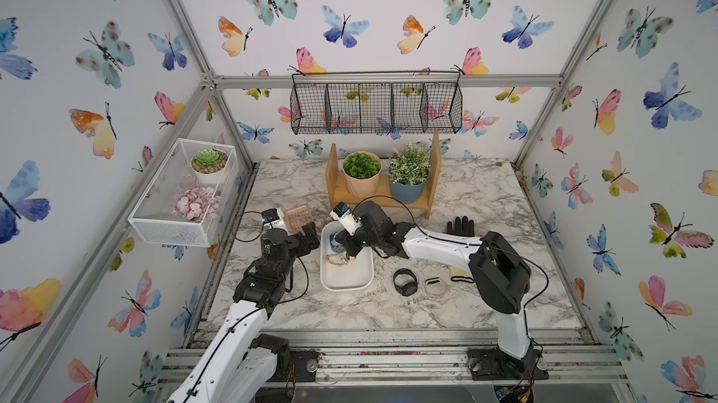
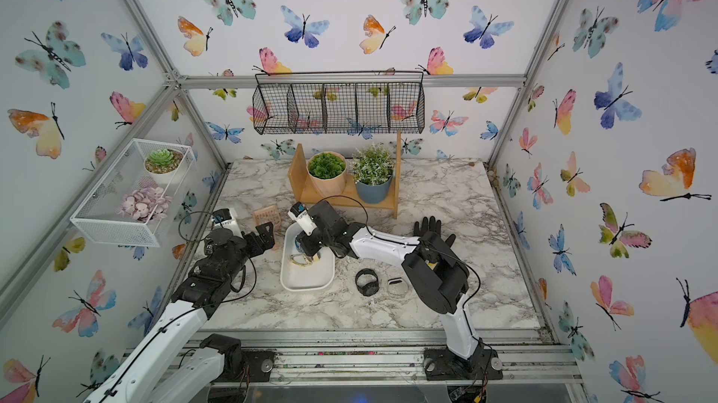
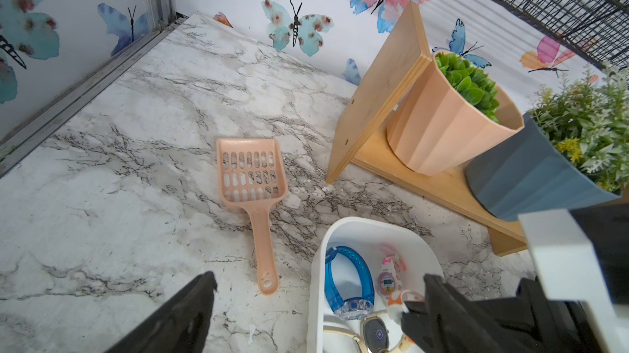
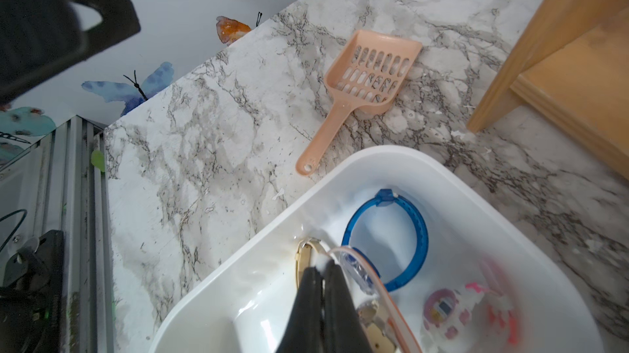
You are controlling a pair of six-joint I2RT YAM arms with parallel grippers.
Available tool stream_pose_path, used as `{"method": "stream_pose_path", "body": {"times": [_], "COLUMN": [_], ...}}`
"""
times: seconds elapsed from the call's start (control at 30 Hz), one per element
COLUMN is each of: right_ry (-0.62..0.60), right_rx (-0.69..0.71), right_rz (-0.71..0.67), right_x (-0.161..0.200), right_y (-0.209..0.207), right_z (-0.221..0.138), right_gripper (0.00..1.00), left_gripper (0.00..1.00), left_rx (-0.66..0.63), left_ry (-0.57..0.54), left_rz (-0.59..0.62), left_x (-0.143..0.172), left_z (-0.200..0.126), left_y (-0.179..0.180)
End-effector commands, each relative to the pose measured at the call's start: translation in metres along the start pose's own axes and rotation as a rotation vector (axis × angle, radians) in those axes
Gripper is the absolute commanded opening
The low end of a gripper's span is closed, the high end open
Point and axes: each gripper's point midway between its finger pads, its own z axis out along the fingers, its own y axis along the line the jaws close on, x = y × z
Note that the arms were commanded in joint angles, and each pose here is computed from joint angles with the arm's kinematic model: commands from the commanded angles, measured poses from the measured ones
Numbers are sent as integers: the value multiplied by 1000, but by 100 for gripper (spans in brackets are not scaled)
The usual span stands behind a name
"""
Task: Put the watch into the storage box
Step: Place the watch in the storage box.
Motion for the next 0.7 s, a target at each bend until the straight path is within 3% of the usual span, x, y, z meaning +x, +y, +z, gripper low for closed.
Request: {"method": "stream_pose_path", "body": {"times": [0.0,0.4,0.6,0.67], "right_ry": [-34,-2,24,33], "right_rx": [26,51,66,68], "right_rz": [-49,-60,-58,-56], "right_x": [-16,-8,4,6], "right_y": [-4,-18,-24,-25], "right_z": [12,50,64,67], "right_gripper": [2,2,5,10], "left_gripper": [99,98,98,99], "left_rx": [19,40,46,50], "left_ry": [5,5,22,23], "left_rz": [-11,1,15,15], "left_x": [5,7,8,8], "left_z": [0,-4,-2,-2], "left_y": [0,-2,-5,-5]}}
